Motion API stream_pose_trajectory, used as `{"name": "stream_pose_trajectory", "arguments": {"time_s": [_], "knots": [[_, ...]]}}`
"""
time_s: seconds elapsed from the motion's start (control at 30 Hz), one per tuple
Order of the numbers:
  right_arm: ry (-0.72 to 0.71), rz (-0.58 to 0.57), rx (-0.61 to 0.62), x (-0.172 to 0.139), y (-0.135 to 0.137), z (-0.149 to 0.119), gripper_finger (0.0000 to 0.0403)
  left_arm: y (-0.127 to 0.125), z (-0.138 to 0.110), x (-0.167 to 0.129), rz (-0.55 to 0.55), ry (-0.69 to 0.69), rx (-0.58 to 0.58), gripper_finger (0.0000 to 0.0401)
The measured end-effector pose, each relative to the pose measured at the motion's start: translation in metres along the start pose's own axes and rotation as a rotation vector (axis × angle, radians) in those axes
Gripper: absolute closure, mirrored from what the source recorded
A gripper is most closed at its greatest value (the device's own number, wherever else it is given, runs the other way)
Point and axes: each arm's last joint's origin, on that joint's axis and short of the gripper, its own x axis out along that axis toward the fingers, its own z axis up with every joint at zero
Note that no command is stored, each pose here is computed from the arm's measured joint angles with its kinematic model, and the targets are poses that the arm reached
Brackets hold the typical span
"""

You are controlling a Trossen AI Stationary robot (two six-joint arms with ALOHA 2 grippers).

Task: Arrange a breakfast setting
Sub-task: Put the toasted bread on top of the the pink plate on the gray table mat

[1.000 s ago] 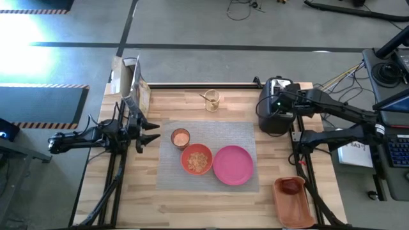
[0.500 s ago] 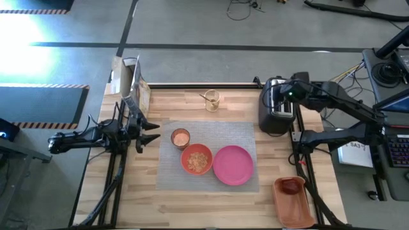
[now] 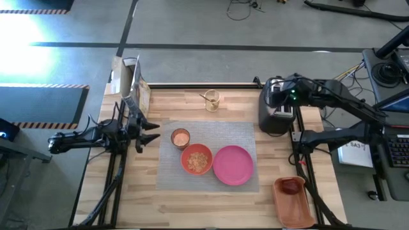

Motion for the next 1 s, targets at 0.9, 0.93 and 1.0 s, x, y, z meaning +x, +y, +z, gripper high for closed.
{"name": "stream_pose_trajectory", "arguments": {"time_s": [0.9,0.93,1.0], "knots": [[0.434,0.243,-0.354,0.070,0.139,-0.120,0.0374,-0.001,0.004,0.000,-0.017,-0.039,-0.026,0.0189],[0.444,0.238,-0.361,0.071,0.142,-0.127,0.0374,-0.001,0.004,0.000,-0.017,-0.039,-0.026,0.0189],[0.459,0.231,-0.366,0.074,0.148,-0.139,0.0374,-0.001,0.004,0.000,-0.016,-0.039,-0.026,0.0189]]}}
